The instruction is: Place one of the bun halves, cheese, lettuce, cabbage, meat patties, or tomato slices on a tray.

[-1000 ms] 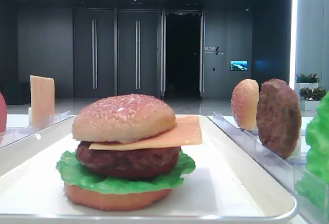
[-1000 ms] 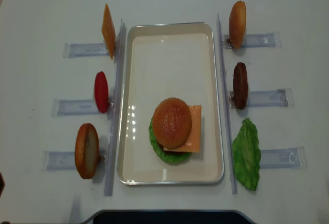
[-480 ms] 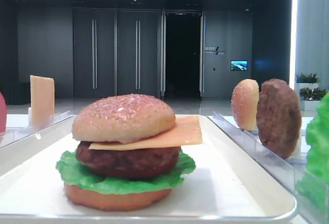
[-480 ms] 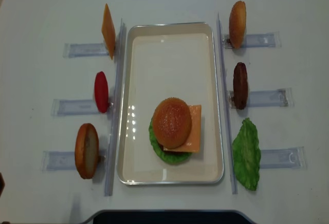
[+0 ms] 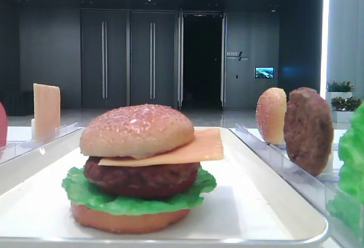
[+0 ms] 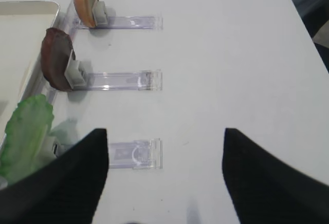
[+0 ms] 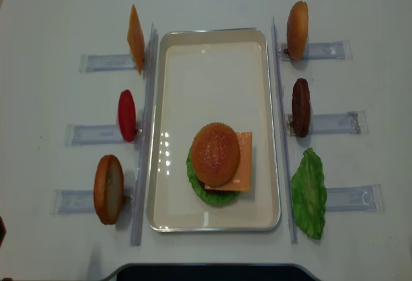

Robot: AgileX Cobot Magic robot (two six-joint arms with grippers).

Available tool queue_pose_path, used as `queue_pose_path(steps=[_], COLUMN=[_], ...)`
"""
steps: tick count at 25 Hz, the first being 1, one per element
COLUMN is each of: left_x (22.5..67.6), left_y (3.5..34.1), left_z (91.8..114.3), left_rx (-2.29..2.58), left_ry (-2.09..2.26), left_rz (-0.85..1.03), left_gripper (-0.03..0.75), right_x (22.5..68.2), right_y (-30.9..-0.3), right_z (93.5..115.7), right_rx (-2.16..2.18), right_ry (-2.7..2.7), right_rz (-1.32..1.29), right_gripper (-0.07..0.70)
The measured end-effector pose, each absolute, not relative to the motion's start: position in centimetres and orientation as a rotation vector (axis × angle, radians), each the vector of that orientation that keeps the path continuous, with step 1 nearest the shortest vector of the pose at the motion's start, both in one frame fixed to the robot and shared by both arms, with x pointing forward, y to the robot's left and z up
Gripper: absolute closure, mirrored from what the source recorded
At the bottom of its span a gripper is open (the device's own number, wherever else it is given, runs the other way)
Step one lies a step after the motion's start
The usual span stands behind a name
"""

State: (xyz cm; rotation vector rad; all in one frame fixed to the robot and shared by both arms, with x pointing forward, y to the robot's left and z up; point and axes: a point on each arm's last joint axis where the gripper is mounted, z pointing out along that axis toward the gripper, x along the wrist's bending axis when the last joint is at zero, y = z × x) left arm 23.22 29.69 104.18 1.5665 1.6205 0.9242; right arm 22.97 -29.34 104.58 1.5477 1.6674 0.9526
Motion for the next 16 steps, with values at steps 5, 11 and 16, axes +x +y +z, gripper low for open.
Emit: queue_pose_path(steps=[5, 11, 16], left_x=[23.22, 23.22, 23.22], left_y=[29.69, 29.69, 29.69], left_z=[104.18, 104.18, 104.18], left_rx=[1.566, 1.566, 1.566], left_ry=[1.621, 1.621, 1.621], left_rz=[0.924, 0.924, 0.924], left_gripper=[0.716, 0.716, 0.716], right_x=[22.97, 22.96, 22.96], right_y=[-29.34, -29.34, -29.34], right_z=[104.58, 104.58, 104.58], right_rx=[1.547, 1.548, 1.548], right_ry=[1.668, 1.668, 1.667], right_rz=[0.952, 0.952, 0.953], right_gripper=[0.151, 0.151, 0.151])
